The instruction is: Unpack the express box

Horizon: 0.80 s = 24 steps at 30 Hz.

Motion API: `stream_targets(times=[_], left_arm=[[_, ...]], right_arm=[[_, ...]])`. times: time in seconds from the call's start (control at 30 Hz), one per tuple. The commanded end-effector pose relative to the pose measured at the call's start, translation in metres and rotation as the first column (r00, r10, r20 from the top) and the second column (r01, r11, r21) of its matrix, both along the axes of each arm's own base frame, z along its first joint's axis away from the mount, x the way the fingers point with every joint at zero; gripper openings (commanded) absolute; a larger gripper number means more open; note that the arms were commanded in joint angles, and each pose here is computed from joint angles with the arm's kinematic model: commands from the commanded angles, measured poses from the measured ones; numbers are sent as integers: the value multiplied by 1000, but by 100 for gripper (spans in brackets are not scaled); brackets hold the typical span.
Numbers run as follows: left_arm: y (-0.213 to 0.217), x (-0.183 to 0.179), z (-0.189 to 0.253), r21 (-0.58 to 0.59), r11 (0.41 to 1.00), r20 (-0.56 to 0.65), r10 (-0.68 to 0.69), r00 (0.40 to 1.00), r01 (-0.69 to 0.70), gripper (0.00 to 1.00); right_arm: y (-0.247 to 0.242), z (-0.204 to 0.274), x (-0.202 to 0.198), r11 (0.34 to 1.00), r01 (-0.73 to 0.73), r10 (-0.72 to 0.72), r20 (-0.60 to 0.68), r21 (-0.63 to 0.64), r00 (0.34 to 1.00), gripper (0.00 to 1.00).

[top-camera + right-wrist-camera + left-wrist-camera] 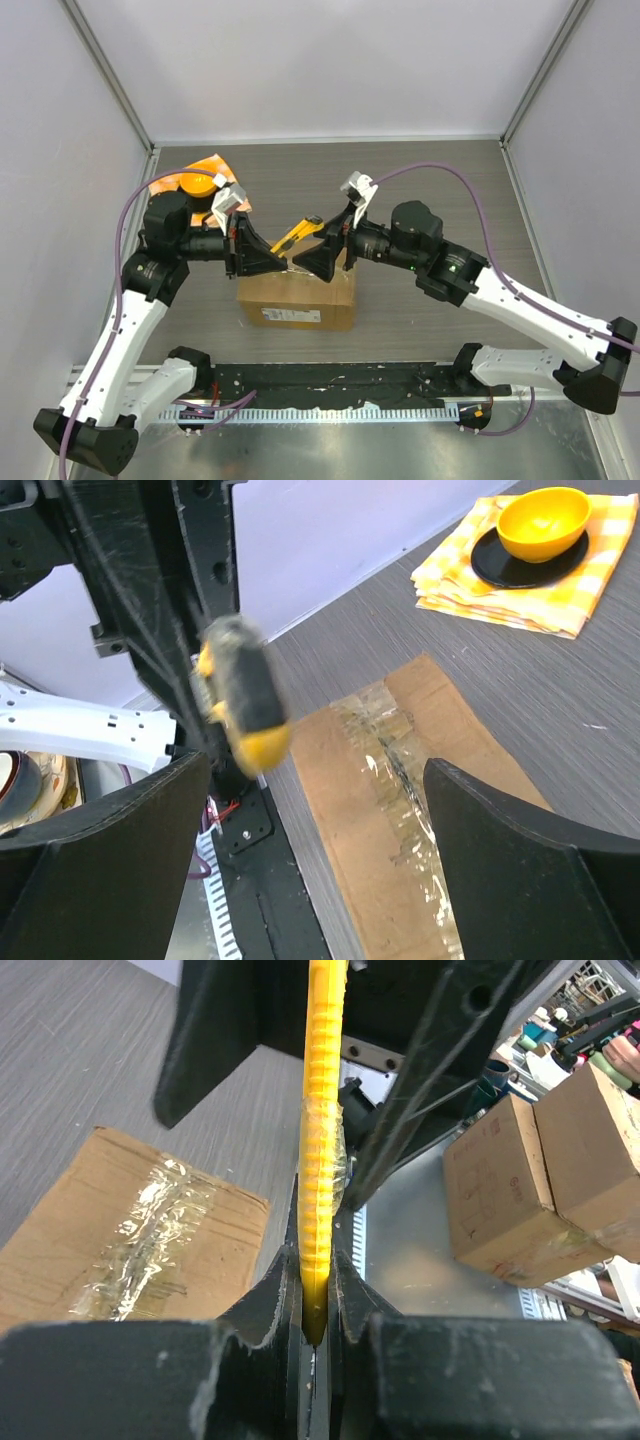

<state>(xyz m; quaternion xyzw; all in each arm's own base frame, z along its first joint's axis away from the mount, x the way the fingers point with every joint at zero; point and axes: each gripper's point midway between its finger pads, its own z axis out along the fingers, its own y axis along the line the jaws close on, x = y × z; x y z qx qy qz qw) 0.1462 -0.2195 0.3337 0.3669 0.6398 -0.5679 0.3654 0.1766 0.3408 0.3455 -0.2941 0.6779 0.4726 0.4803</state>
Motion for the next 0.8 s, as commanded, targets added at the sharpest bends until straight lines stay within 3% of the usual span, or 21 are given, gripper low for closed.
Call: stream_targets(times=[0.0, 0.2, 0.57, 0.77], left_arm=[[-1, -12, 9, -31, 999, 22, -38, 999, 39, 1], [0, -14, 1, -25, 999, 18, -33, 999, 34, 1], [2, -16, -5, -1, 1000, 38, -26, 999, 26, 0], [2, -16, -5, 7, 1000, 43, -22, 999, 22, 0]], right_arm=[[20, 45, 2, 988, -62, 50, 88, 139, 995, 91], [30, 64, -13, 961, -165, 142, 114, 223, 983, 89], [35, 79, -26, 938, -245, 220, 126, 244, 967, 76], [27, 85, -24, 947, -216, 186, 141, 239, 972, 73]])
